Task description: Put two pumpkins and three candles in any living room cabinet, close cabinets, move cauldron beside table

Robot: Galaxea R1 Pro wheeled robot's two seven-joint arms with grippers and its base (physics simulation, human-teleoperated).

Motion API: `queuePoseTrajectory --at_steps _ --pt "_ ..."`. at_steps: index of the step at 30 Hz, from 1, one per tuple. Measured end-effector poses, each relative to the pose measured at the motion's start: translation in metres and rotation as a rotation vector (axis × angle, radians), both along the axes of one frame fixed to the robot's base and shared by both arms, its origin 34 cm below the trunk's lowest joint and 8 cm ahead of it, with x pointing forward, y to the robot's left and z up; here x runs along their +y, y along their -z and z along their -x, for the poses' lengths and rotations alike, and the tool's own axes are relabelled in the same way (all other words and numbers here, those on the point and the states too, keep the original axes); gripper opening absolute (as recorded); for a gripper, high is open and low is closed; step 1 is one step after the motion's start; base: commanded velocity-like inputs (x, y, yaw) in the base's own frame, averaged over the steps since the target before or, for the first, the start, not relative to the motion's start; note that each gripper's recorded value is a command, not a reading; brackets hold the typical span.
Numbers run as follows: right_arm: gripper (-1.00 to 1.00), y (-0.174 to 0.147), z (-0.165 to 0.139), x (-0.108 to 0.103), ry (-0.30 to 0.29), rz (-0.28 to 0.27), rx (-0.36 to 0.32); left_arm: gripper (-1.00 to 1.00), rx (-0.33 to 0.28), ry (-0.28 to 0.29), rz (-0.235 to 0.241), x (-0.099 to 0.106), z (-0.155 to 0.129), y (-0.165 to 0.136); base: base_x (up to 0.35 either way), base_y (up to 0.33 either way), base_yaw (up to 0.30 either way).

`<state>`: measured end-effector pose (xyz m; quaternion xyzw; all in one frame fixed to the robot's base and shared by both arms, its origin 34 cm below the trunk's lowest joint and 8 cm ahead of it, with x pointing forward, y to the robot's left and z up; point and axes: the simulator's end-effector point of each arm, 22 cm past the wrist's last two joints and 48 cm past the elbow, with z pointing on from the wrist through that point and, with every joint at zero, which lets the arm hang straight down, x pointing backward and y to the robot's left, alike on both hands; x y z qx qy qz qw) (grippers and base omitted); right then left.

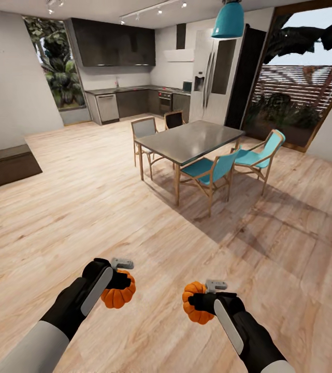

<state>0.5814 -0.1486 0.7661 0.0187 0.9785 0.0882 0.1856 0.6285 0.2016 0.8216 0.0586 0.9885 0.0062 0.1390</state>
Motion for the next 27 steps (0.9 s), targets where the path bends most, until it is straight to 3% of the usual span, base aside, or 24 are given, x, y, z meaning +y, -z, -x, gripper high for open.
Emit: queuePoseTrajectory --at_steps 27 --pt "-1.00 0.0004 0.0007 0.0014 -0.004 0.001 0.001 -1.00 0.000 0.000 0.000 -0.0001 0.0001 0.0001 0.000 0.000 0.292"
